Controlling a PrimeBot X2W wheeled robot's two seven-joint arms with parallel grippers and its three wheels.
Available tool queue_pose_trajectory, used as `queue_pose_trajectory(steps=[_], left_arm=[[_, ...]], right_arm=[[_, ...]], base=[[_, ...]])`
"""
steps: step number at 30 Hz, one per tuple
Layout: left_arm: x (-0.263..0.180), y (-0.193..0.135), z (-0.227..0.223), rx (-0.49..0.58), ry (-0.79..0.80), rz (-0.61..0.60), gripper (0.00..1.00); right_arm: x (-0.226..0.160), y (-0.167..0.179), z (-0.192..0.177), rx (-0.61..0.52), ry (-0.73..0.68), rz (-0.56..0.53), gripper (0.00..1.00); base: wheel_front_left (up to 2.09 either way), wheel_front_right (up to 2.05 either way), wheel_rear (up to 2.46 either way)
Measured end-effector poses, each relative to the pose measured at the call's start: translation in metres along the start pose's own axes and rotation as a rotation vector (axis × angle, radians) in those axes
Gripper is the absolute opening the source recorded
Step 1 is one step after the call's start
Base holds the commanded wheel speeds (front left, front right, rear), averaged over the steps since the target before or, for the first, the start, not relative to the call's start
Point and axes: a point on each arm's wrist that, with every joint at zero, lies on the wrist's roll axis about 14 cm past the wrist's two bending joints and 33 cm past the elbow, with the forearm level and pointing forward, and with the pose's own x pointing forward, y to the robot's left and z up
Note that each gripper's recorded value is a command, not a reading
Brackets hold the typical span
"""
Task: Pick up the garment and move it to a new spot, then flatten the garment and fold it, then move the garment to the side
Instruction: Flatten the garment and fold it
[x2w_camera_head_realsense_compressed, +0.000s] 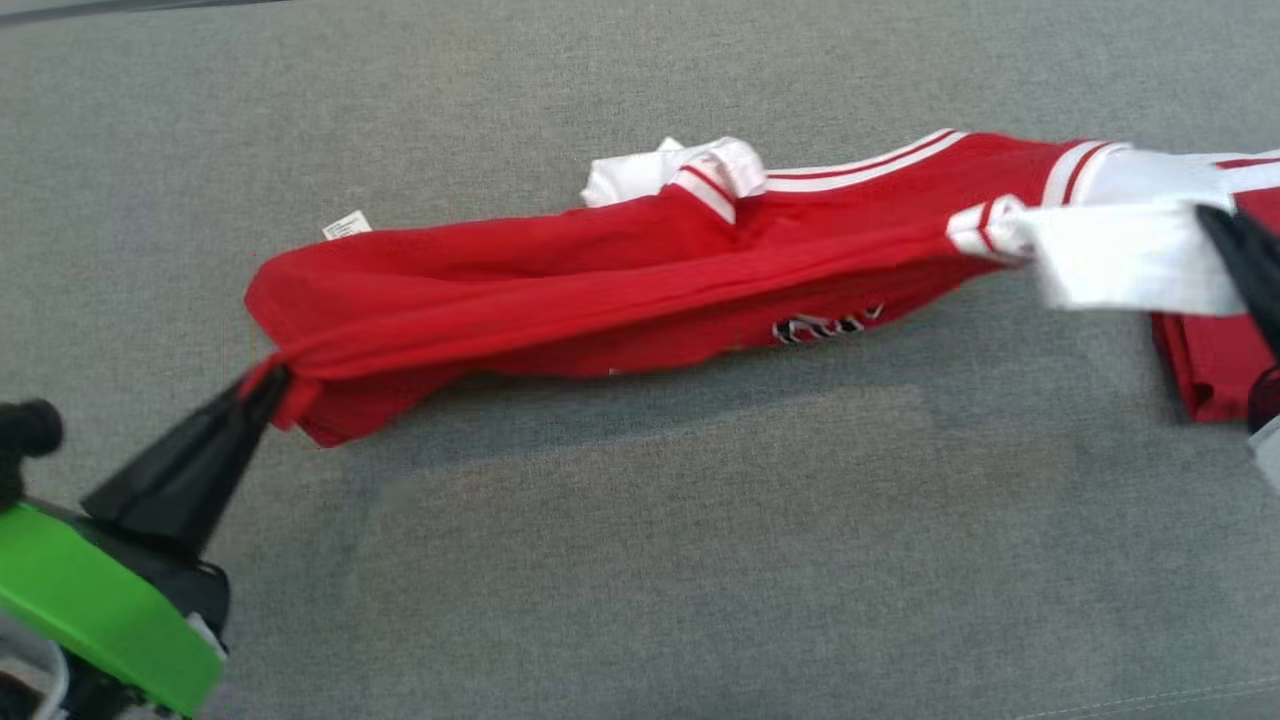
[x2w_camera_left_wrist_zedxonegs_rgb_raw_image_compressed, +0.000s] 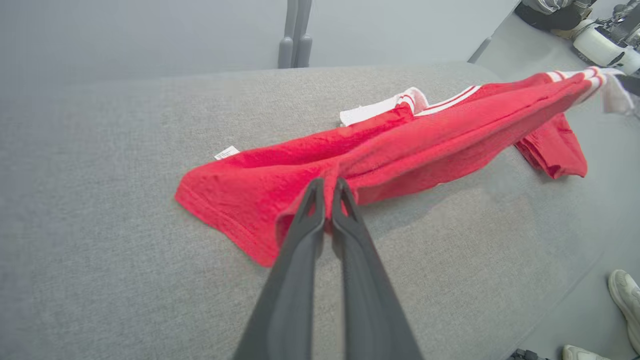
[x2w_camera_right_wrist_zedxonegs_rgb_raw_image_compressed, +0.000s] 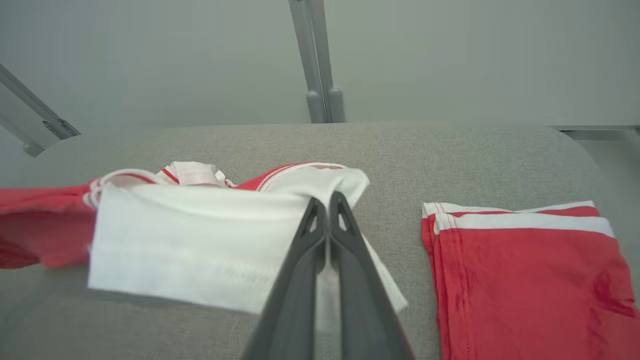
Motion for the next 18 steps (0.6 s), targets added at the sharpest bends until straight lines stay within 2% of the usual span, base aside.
queue_pose_trajectory(steps=[4,6,8,11,14,16,18], left_arm=[[0.008,0.018,0.031,0.03,-0.045,0.0,0.0],[0.015,0.037,0.047,0.066,-0.058,0.029,0.0],[0.026,0.058,0.069,0.111,-0.08,0.065,0.0],[0.05,0.082,0.1,0.17,-0.111,0.102,0.0],[0.076,0.102,0.15,0.253,-0.233,0.156,0.0],[0.1,0.112,0.168,0.298,-0.257,0.179,0.0],[0.136,0.124,0.191,0.329,-0.312,0.2,0.0]], right_arm=[[0.015,-0.015,0.025,0.02,-0.078,-0.04,0.0],[0.03,-0.017,0.033,0.034,-0.098,-0.039,0.0],[0.054,-0.011,0.039,0.073,-0.103,-0.01,0.0],[0.093,-0.008,0.06,0.068,-0.128,-0.006,0.0],[0.136,-0.002,0.097,0.106,-0.21,-0.01,0.0],[0.162,0.001,0.125,0.099,-0.265,-0.028,0.0],[0.197,0.007,0.161,0.106,-0.346,-0.038,0.0]], base=[[0.0,0.0,0.0],[0.0,0.0,0.0],[0.0,0.0,0.0],[0.0,0.0,0.0],[0.0,0.0,0.0],[0.0,0.0,0.0],[0.0,0.0,0.0]])
